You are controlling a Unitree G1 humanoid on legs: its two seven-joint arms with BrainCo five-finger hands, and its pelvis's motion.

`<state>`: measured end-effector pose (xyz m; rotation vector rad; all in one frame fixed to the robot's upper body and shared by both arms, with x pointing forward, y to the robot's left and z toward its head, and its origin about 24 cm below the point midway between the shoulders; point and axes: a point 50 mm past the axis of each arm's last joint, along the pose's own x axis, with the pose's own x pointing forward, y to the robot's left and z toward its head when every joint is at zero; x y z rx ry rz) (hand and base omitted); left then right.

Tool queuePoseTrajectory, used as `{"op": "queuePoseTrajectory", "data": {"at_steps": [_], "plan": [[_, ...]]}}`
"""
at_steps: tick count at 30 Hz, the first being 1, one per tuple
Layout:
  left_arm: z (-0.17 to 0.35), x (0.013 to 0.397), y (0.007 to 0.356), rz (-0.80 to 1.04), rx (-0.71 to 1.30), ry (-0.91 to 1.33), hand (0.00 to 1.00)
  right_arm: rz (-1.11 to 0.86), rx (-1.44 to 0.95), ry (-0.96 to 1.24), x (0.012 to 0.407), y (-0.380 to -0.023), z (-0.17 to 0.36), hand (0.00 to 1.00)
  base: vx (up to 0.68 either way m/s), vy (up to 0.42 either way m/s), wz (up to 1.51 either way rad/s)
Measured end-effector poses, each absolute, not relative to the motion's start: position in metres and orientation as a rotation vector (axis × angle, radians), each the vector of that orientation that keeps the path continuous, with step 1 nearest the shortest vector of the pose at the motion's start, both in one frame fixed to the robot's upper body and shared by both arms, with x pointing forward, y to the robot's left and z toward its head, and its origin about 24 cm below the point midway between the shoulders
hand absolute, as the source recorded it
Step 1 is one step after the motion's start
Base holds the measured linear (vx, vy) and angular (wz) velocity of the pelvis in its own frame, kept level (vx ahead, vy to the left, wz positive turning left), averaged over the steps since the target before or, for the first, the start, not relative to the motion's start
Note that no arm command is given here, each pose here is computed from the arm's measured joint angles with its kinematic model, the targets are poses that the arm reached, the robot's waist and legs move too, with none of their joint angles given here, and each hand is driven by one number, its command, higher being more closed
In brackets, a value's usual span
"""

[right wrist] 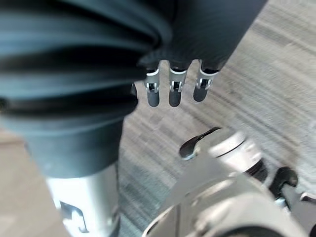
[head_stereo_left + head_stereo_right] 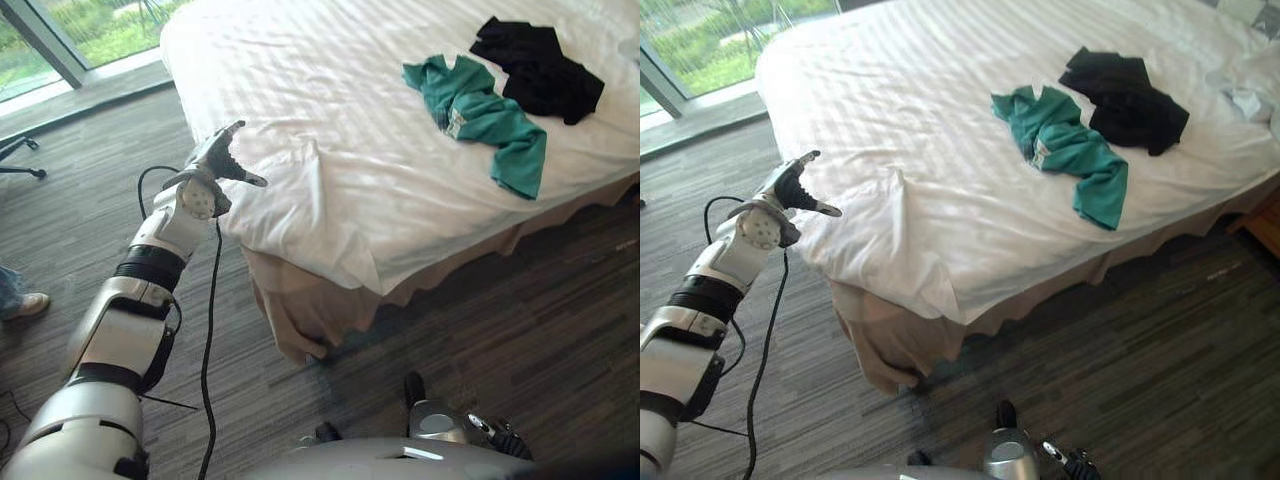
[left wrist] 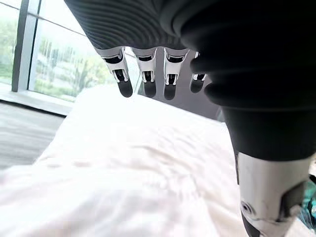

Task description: Tidy the bed and pick cloth on bed and put in laundry

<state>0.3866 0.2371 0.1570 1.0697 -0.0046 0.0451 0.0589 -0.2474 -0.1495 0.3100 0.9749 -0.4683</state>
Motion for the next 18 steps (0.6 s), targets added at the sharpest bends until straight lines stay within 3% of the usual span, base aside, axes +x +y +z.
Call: {"op": "queuePoseTrajectory", "data": {"at_steps": [7,8,14,18], "plan": [[0.196,0.404,0.231,0.165,1.073,-0.043,0.0,-0.419,0.324,0.793,0.111,-0.26,-0.129,0.0,-0.12,-0.035,-0.22],[0.205,0.405,0.231,0.185,1.071,-0.056,1.0,-0.409,0.332,0.769,0.119,-0.26,-0.127,0.0,-0.11,-0.043,-0.2],[0.232,0.408,0.235,0.251,1.149,-0.035,1.0,-0.342,0.342,0.636,0.143,-0.255,-0.111,0.0,-0.06,-0.039,-0.12],[0.239,0.408,0.237,0.172,1.18,0.015,1.0,-0.271,0.326,0.54,0.161,-0.252,-0.095,0.0,-0.02,0.014,-0.1]]}}
